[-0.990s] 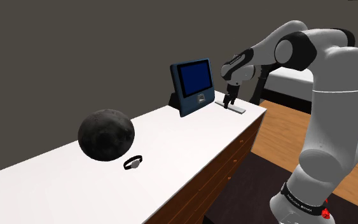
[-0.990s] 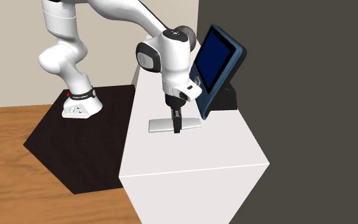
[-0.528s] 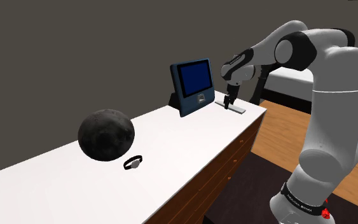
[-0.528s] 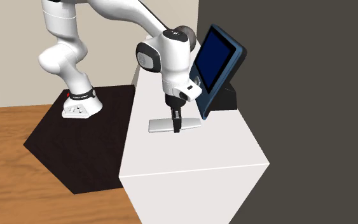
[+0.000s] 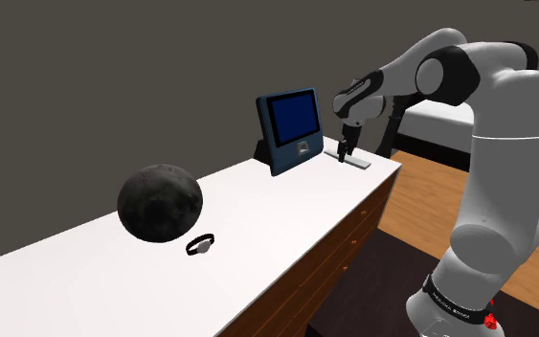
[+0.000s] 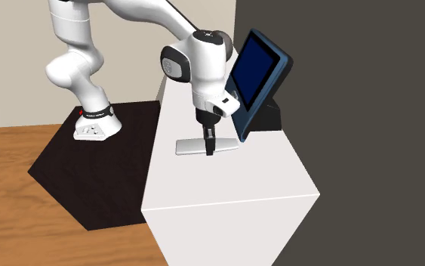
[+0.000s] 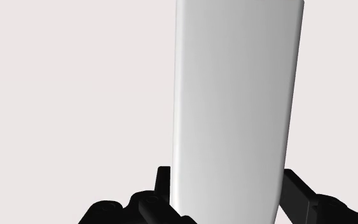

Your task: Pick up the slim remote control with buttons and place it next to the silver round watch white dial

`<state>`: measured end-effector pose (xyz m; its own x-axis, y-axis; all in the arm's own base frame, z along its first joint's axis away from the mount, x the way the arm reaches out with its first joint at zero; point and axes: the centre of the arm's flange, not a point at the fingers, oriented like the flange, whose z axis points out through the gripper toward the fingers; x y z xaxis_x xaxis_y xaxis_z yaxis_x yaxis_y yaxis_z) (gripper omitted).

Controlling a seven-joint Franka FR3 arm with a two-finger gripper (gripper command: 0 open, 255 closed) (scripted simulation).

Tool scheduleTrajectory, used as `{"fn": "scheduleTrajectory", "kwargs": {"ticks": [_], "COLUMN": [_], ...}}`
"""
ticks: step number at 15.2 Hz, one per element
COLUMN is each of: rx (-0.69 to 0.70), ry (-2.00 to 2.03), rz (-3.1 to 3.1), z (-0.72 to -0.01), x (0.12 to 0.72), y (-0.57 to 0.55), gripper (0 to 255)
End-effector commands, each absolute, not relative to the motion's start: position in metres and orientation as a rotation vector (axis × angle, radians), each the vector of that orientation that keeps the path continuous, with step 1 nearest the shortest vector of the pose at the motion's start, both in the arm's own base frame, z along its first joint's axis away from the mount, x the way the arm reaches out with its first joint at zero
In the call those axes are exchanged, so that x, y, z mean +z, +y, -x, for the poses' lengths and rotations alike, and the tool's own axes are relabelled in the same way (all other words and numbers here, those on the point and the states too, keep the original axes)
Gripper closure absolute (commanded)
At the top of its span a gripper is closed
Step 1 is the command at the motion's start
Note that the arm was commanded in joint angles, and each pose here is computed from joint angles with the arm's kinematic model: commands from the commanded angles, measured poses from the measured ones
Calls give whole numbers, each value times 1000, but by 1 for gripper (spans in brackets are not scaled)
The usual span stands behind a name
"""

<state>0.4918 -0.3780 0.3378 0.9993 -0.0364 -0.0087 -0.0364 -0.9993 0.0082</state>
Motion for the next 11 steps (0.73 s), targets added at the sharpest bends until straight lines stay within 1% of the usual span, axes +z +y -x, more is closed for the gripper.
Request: {"fn": "scheduleTrajectory", "kwargs": {"ticks": [1,11], "rx": [-12,-12], "ry": [-57,-57], "rz": [-3133,-3133], "z": [-492,-492], "x": [349,401], "y": [-378,-378], "gripper": [255,255]}}
